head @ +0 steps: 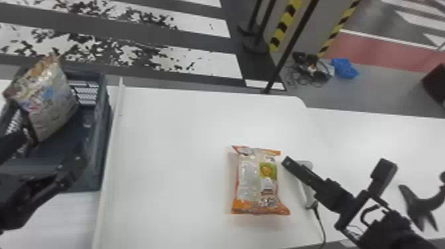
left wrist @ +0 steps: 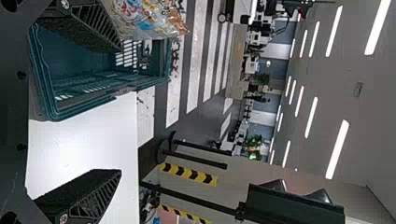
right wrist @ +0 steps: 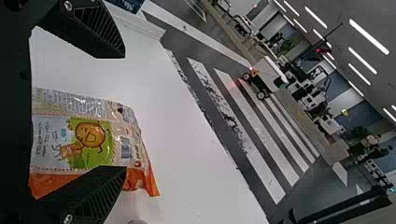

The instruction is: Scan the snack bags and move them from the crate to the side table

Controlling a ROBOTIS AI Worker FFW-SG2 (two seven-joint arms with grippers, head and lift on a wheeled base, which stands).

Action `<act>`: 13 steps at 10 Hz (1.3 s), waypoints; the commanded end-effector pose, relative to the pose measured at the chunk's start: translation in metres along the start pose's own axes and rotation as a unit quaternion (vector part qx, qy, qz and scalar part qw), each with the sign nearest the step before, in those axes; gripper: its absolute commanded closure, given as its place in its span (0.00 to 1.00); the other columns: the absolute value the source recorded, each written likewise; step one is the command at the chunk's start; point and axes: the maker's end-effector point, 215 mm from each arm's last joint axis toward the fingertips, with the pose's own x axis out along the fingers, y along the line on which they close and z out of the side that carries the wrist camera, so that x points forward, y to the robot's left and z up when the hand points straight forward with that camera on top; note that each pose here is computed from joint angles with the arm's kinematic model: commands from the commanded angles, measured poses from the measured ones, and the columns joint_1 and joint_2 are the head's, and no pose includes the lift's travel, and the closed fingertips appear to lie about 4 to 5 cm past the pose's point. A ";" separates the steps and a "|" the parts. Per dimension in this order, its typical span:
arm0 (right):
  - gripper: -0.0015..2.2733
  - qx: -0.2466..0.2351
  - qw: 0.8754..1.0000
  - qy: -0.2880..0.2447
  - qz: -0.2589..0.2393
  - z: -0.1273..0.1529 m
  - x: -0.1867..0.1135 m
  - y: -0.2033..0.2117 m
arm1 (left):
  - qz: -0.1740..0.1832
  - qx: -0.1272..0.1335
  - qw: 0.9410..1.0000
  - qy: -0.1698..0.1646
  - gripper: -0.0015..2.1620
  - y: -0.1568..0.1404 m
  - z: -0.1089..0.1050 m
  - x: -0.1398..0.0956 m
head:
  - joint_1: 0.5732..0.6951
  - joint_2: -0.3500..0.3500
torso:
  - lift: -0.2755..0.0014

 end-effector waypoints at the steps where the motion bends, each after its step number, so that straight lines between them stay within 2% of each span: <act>1: 0.06 -0.026 1.000 0.011 0.011 -0.013 0.014 0.022 | 0.013 0.021 1.000 -0.019 0.03 -0.003 0.009 0.001 | 1.00 0.11 | 0.68; 2: 0.17 -0.038 0.999 0.020 0.016 -0.021 0.022 0.030 | 0.025 0.033 0.999 -0.024 0.03 -0.002 0.011 0.001 | 1.00 0.15 | 0.68; 3: 0.42 -0.048 0.998 0.030 0.037 -0.031 0.029 0.046 | 0.028 0.035 0.999 -0.025 0.03 -0.001 0.012 0.000 | 1.00 0.19 | 0.68; 4: 0.74 -0.059 0.996 0.036 0.048 -0.038 0.036 0.057 | 0.028 0.036 0.999 -0.025 0.03 -0.002 0.011 0.000 | 1.00 0.23 | 0.68; 5: 0.92 -0.086 0.994 0.030 0.056 -0.043 0.047 0.072 | 0.027 0.035 0.999 -0.023 0.03 -0.004 0.009 0.000 | 1.00 0.28 | 0.68; 6: 0.98 -0.140 0.989 0.019 0.041 -0.046 0.060 0.075 | 0.026 0.035 0.999 -0.024 0.03 -0.005 0.009 -0.001 | 1.00 0.29 | 0.68; 7: 0.98 -0.169 0.985 0.011 0.028 -0.047 0.071 0.070 | 0.027 0.036 0.999 -0.024 0.03 -0.004 0.008 -0.003 | 1.00 0.32 | 0.68; 9: 0.98 -0.206 0.978 0.005 -0.015 -0.046 0.078 0.045 | 0.029 0.037 0.999 -0.025 0.03 -0.001 0.007 -0.006 | 1.00 0.34 | 0.68; 13: 0.98 -0.239 0.968 -0.022 -0.077 -0.037 0.070 0.011 | 0.029 0.039 0.999 -0.023 0.03 0.000 0.006 -0.006 | 1.00 0.29 | 0.68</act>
